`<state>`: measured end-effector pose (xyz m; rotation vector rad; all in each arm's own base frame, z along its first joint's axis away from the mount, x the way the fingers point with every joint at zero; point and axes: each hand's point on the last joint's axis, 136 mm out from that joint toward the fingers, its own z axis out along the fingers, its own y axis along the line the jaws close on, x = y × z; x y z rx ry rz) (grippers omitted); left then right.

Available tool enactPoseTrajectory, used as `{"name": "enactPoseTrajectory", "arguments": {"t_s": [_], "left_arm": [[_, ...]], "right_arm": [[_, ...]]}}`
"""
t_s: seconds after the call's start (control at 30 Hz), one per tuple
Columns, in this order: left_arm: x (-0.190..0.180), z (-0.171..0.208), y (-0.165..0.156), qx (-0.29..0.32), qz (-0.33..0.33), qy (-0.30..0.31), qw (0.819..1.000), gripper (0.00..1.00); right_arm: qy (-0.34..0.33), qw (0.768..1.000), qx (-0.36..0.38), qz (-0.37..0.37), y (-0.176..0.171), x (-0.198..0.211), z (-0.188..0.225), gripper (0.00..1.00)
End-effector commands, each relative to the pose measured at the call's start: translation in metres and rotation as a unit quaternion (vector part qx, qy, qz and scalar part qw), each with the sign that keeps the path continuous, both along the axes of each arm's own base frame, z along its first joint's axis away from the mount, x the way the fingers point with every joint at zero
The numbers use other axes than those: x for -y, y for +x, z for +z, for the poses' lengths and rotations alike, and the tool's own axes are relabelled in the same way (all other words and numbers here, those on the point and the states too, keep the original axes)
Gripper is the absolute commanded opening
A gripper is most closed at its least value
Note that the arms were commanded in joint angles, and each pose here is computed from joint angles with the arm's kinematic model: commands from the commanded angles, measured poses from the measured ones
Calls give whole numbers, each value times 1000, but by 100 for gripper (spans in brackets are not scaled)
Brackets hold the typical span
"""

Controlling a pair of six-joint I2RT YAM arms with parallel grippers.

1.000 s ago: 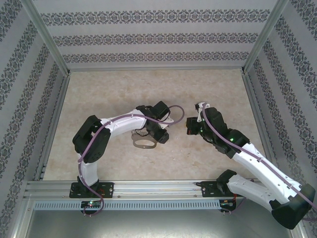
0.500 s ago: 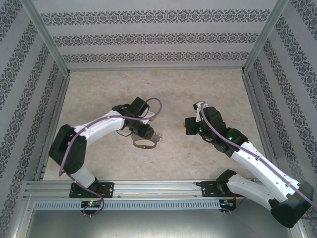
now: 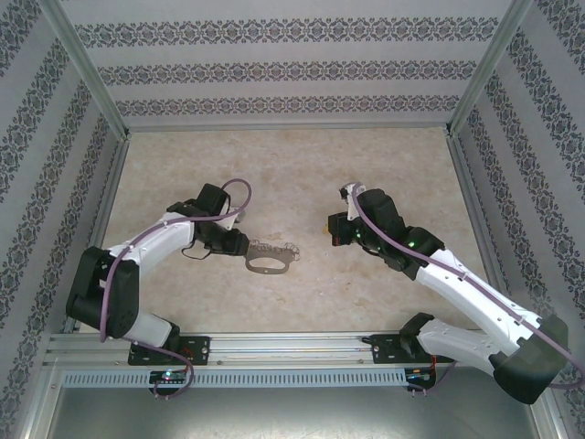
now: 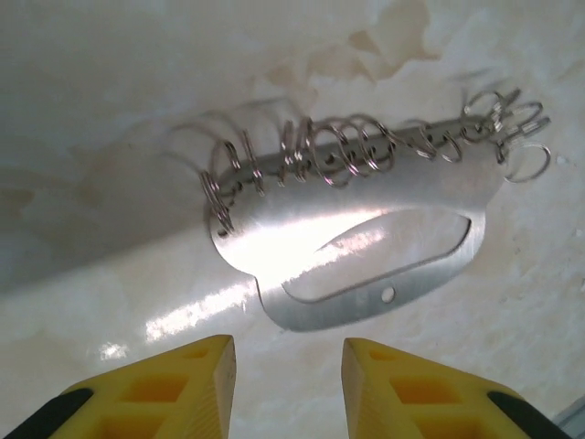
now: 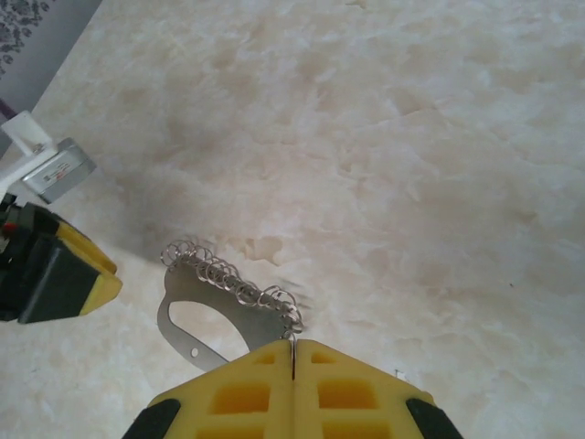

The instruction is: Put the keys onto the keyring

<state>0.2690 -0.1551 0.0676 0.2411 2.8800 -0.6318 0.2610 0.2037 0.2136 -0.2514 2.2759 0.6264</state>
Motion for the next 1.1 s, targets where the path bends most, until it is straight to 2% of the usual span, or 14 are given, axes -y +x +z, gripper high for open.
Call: {"name": "enactPoseTrajectory", "arguments": {"t_s": [0.0, 0.2, 0.4, 0.87, 1.07], "left_arm": [[1, -6, 14, 3, 8, -7, 1000, 35], [-4, -22, 27, -1, 7, 13, 1000, 26], [-5, -29, 39, 4, 9, 19, 1000, 23], [-3, -36, 49, 3, 4, 24, 1000, 20], [-5, -21, 43, 13, -2, 25, 1000, 25]], "right_arm": [[14, 1000, 24, 9, 0, -4, 18, 0], [14, 1000, 28, 3, -2, 0, 19, 0], [14, 999, 30, -2, -4, 4, 19, 0], [15, 999, 29, -4, -3, 3, 19, 0], [17, 999, 30, -3, -1, 1, 20, 0]]}}
